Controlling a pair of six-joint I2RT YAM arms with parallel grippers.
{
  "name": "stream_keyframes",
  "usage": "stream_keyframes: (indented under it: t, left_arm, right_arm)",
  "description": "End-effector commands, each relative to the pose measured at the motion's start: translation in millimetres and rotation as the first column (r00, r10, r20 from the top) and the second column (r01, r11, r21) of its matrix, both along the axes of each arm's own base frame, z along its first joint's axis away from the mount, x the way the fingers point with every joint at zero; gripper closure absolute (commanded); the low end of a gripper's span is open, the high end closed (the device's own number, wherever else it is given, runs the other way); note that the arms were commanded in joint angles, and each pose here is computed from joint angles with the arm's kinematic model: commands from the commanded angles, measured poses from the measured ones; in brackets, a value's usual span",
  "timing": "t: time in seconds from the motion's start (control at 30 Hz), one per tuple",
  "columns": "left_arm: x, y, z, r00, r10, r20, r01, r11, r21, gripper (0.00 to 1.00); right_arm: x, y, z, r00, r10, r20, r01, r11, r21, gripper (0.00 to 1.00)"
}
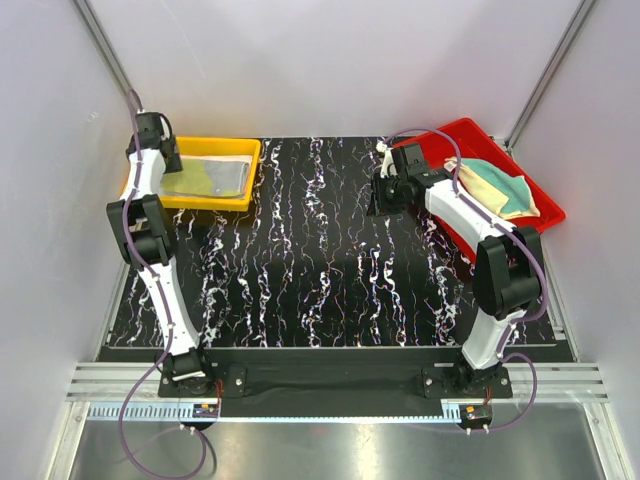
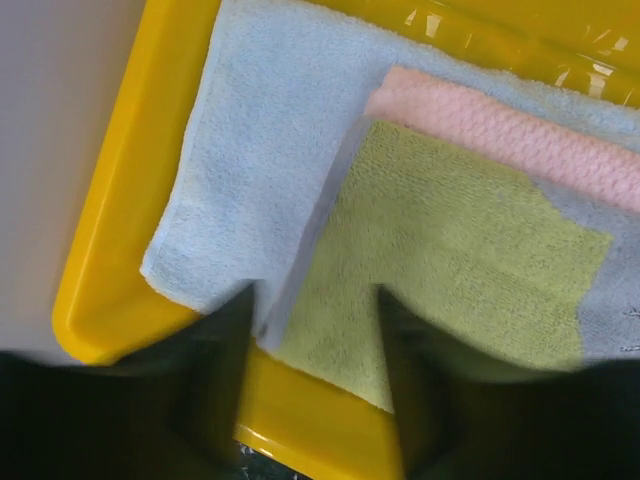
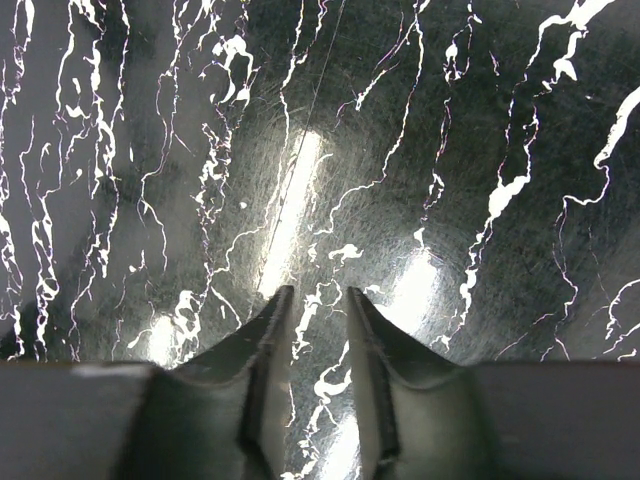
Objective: Fold and stack the towels
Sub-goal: Neatly place the folded towel into the bin, then grab crumpled towel
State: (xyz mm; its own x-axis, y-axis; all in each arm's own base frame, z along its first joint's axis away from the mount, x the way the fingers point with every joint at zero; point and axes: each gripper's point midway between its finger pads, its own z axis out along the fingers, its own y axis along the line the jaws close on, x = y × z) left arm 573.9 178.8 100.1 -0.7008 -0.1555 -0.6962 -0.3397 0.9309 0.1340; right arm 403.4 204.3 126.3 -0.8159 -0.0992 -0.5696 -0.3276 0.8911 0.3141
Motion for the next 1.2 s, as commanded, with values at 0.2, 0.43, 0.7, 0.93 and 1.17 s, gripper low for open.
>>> stream_keyframes:
  t: [0.2, 0.43, 0.7, 0.93, 1.17]
  left_arm:
    - [-17.9, -80.1, 93.6, 0.988, -0.051, 0.147, 0.058, 0.997, -0.043, 0.22]
    - [-78.5, -180.6, 115.5, 0.979, -0.198, 0.056, 0.196, 0.980, 0.041, 0.01]
    - [-171.7, -331.3, 152.7, 0.847, -0.529, 0.055, 0.530, 0.848, 0.010, 0.01]
    - [-231.8, -380.6, 163.0, 0.740, -0.654, 0.157, 0.670, 0.736, -0.097, 0.01]
    - [-241.7, -371.1, 171.6, 0.756, -0.587, 0.291, 0.647, 0.736, -0.197, 0.01]
  right_arm:
    - [33.2, -20.1, 28.9, 0.988, -0.135, 0.074, 0.136, 0.991, -0.001, 0.59]
    - [75.3, -152.8, 50.4, 0.867, -0.480, 0.131, 0.493, 0.865, -0.092, 0.58]
    - [119.1, -270.1, 21.4, 0.778, -0.608, 0.157, 0.626, 0.773, -0.106, 0.48]
    - [132.5, -331.5, -50.7, 0.747, -0.662, 0.061, 0.653, 0.713, -0.254, 0.29]
    - [129.2, -357.0, -88.1, 0.721, -0.693, 0.005, 0.670, 0.695, -0.261, 0.48]
